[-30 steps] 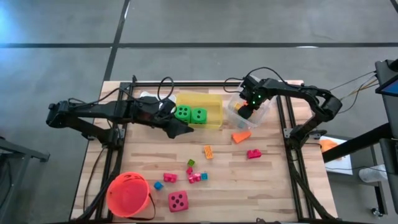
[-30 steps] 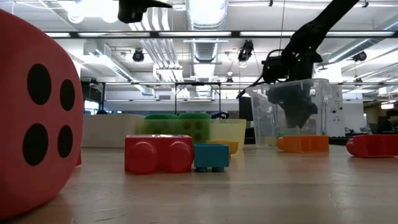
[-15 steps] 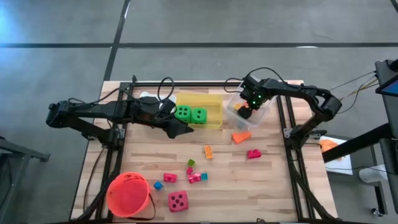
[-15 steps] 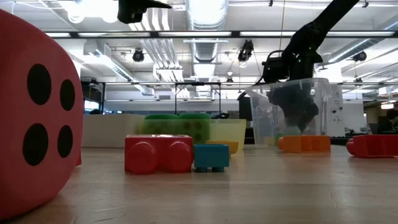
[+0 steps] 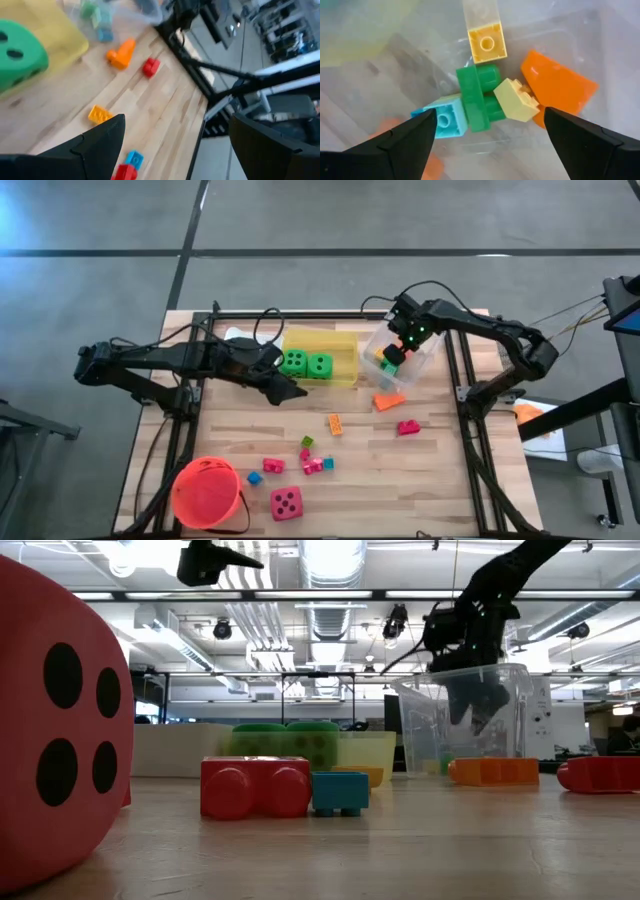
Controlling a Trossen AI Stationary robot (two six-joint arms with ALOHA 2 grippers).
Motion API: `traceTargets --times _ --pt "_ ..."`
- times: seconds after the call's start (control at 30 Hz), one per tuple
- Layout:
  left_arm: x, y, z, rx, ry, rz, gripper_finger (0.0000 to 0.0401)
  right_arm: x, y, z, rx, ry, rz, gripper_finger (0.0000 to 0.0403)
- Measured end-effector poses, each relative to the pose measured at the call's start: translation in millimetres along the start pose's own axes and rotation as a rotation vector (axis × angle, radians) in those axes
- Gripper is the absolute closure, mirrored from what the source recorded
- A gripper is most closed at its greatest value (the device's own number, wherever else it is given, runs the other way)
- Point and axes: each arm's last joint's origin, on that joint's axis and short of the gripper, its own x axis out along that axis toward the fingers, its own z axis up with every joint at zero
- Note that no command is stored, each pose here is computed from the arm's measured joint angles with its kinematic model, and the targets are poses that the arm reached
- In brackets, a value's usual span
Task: Pick & Place Toys
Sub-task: Put the red dice into the yellow bin
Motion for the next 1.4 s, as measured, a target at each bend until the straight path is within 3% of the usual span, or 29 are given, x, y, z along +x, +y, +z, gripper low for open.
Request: traceTargets --times 0.17,0.5,0.8,1.0,1.27,1.4 --pt "2 3 -14 0.042 0.133 0.037 0.0060 -27 7 -5 0.013 -0.064 0.012 0.0040" --pt "9 -20 -82 0.374 0.391 0.051 0.0060 -70 47 -36 0.042 -0.225 0.112 0.0039" --pt "29 -29 -119 0.306 0.493 0.093 0.0060 -77 78 -61 0.054 -0.265 0.110 0.0039" --pt "57 -21 -136 0.244 0.558 0.190 0.0060 -73 97 -72 -0.035 -0.240 0.126 0.0039" --pt "103 -1 -171 0.259 0.878 0.204 0.0060 -80 123 -98 -0.107 -0.232 0.197 0.0039" --pt "113 3 -179 0.273 0.931 0.188 0.0060 -89 135 -116 -0.117 -0.280 0.230 0.0039"
